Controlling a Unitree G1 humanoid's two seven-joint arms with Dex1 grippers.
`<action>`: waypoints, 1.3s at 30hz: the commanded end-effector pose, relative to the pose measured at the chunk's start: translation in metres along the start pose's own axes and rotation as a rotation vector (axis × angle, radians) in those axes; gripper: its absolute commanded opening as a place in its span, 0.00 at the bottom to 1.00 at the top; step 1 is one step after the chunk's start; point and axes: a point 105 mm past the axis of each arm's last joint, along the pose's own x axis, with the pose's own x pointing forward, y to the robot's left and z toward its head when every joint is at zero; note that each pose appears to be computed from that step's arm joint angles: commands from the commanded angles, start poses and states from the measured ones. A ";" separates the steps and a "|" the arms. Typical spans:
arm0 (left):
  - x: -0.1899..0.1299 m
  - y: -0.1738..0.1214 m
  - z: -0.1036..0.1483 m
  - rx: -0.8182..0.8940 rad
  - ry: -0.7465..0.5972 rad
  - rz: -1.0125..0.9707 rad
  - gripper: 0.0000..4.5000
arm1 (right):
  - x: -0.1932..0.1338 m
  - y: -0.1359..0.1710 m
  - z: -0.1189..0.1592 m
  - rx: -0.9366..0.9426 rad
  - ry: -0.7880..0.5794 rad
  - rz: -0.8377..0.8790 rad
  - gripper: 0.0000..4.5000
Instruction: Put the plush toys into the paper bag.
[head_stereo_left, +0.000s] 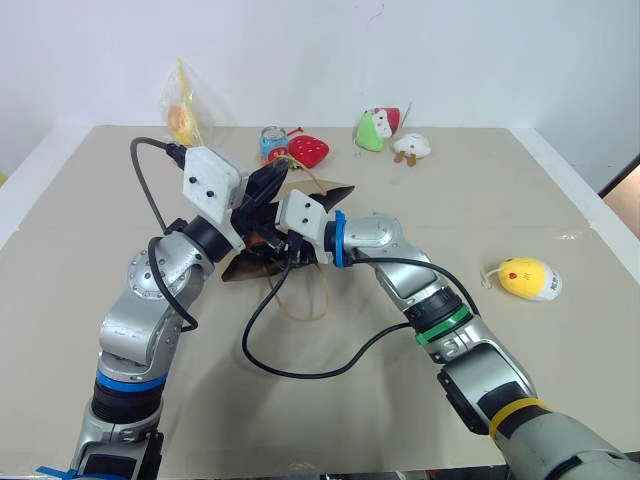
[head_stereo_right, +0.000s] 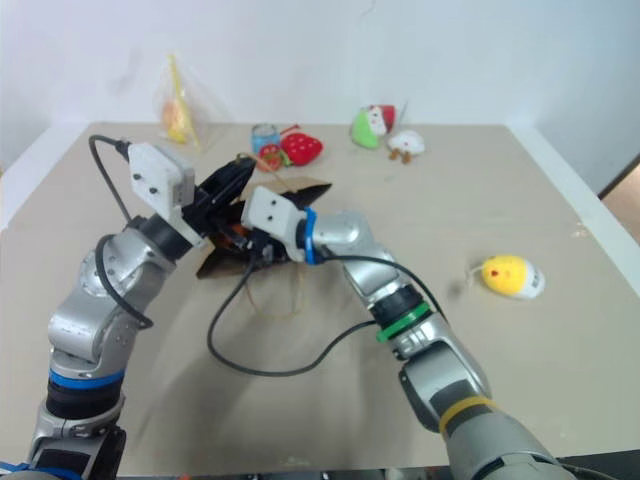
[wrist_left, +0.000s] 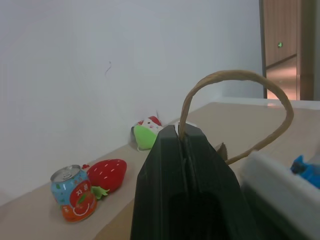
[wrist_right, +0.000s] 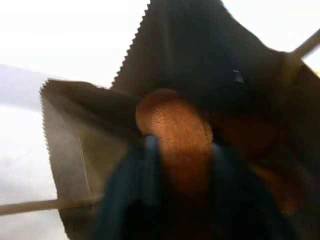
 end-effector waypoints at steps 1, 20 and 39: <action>0.001 -0.004 0.015 0.016 -0.058 -0.017 0.00 | -0.006 -0.011 0.019 -0.043 -0.069 -0.032 0.74; 0.001 -0.003 0.012 -0.008 -0.051 -0.001 0.00 | -0.137 0.008 0.035 0.193 -0.042 0.037 0.98; -0.004 -0.012 0.012 -0.011 -0.050 -0.012 0.00 | -0.360 -0.030 -0.138 0.447 0.648 -1.280 0.98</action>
